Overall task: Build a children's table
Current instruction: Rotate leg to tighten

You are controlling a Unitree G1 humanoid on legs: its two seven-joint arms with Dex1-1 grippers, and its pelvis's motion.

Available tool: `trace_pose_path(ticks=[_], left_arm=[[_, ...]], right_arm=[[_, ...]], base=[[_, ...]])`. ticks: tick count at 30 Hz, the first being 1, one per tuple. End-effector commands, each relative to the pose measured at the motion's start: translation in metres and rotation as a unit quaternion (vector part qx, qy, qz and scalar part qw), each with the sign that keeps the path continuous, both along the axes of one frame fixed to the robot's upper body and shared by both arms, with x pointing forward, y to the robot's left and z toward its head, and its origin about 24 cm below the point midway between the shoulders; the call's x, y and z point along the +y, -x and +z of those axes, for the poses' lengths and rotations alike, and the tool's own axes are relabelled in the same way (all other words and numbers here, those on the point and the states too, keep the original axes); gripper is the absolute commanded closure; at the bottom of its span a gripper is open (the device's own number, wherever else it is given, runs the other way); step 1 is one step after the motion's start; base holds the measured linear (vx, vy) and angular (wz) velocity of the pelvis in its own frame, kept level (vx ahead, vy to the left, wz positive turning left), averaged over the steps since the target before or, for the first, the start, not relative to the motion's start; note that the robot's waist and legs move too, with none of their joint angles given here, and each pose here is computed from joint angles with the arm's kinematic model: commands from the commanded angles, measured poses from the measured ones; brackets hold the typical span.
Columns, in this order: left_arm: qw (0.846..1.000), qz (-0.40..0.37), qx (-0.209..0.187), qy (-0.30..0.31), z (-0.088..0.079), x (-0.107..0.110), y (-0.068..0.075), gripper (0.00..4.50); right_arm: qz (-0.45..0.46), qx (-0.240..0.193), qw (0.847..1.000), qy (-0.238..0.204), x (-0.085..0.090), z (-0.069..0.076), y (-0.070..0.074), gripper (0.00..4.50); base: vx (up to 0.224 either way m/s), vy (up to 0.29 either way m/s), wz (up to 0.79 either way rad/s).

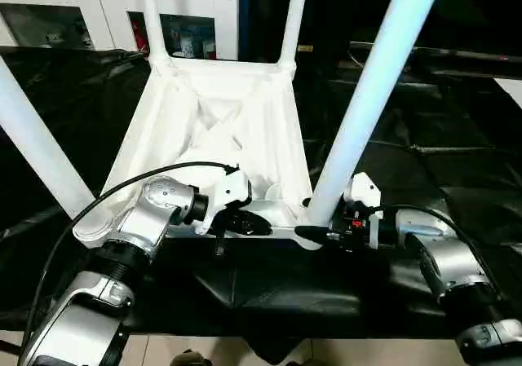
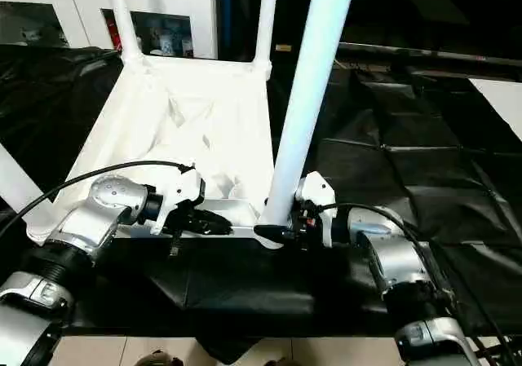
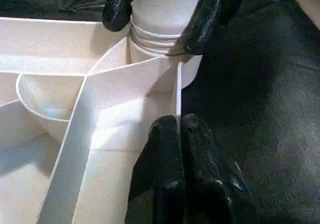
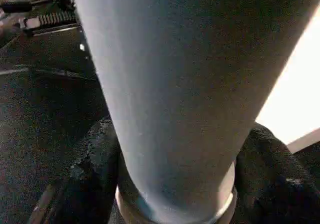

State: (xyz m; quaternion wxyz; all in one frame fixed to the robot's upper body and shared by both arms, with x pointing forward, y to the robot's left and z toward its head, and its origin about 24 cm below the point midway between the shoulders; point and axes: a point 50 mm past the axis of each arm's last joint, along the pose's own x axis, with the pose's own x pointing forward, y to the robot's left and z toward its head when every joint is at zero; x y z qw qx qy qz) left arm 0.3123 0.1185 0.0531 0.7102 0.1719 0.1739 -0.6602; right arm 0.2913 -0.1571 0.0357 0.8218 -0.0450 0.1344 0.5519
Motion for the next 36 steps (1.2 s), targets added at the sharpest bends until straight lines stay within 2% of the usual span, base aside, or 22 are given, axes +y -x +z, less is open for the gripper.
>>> trace_pose_path(ticks=[1, 5, 7, 8, 9, 11, 14, 16, 17, 20, 23, 25, 26, 27, 29, 34, 36], left_arm=[[0.999, 0.021, -0.011, 0.024, -0.002, -0.015, -0.001, 4.5], [0.996, 0.084, -0.028, 0.025, -0.007, -0.029, -0.007, 4.5], [0.992, 0.118, -0.04, 0.02, -0.011, -0.05, -0.01, 4.5], [0.992, 0.118, -0.04, 0.02, -0.011, -0.05, -0.01, 4.5], [0.99, 0.133, -0.044, 0.023, -0.011, -0.065, -0.011, 4.5], [0.988, 0.142, -0.048, 0.024, -0.011, -0.075, -0.012, 4.5], [0.988, 0.141, -0.05, 0.025, -0.01, -0.085, -0.011, 4.5], [0.991, 0.122, -0.049, 0.03, -0.009, -0.095, -0.008, 4.5], [0.992, 0.117, -0.047, 0.029, -0.009, -0.094, -0.007, 4.5], [0.993, 0.109, -0.042, 0.021, -0.012, -0.086, -0.006, 4.5], [0.995, 0.091, -0.026, 0.007, -0.015, -0.074, -0.004, 4.5], [0.997, 0.074, -0.009, -0.007, -0.017, -0.063, -0.002, 4.5], [0.997, 0.074, -0.009, -0.007, -0.017, -0.063, -0.002, 4.5], [0.998, 0.054, 0.006, -0.023, -0.018, -0.052, 0.001, 4.5], [0.999, 0.034, 0.021, -0.037, -0.018, -0.039, 0.003, 4.5], [0.999, 0.001, 0.03, -0.04, -0.013, -0.024, 0.005, 4.5], [0.998, -0.03, 0.047, -0.037, -0.008, -0.009, 0.009, 4.5]], right_arm=[[-0.035, 0.027, 0.999, -0.001, 0.006, -0.011, 0.001, 1.78], [-0.118, 0.029, 0.992, 0.021, 0.011, -0.024, -0.004, 1.8], [-0.21, 0.026, 0.977, 0.033, 0.021, -0.033, -0.011, 1.8], [-0.21, 0.026, 0.977, 0.033, 0.021, -0.033, -0.011, 1.8], [-0.272, 0.023, 0.961, 0.047, 0.027, -0.039, -0.015, 1.8], [-0.312, 0.031, 0.948, 0.049, 0.033, -0.042, -0.018, 1.8], [-0.313, 0.031, 0.948, 0.043, 0.044, -0.042, -0.019, 1.8], [-0.297, 0.012, 0.954, 0.033, 0.058, -0.038, -0.02, 1.8], [-0.29, 0.009, 0.957, 0.024, 0.059, -0.036, -0.021, 1.25], [-0.264, -0.01, 0.964, 0.004, 0.058, -0.029, -0.023, 1.25], [-0.222, -0.024, 0.975, -0.001, 0.049, -0.023, -0.022, 0.84], [-0.167, -0.029, 0.986, 0.001, 0.04, -0.018, -0.018, 0.84], [-0.167, -0.029, 0.986, 0.001, 0.04, -0.018, -0.018, 0.84], [-0.118, -0.028, 0.993, 0.003, 0.03, -0.015, -0.012, 0.84], [-0.07, -0.028, 0.997, 0.008, 0.019, -0.01, -0.007, 0.84], [-0.034, -0.024, 0.999, 0.016, 0.005, -0.006, -0.004, 0.84], [-0.019, -0.026, 0.999, 0.016, -0.002, -0.001, -0.004, 0.84]], base=[[0.0, 0.0, 0.0], [0.0, 0.0, 0.0], [0.0, 0.0, 0.0], [0.0, 0.0, 0.0], [0.0, 0.0, 0.0], [0.0, 0.0, 0.0], [0.0, 0.0, 0.0], [0.0, 0.0, 0.0], [0.0, 0.0, 0.0], [0.0, 0.0, 0.0], [0.0, 0.0, 0.0], [0.0, 0.0, 0.0], [0.0, 0.0, 0.0], [0.0, 0.0, 0.0], [0.026, -0.009, 0.01], [0.01, -0.004, 0.0], [0.0, 0.0, 0.0]])
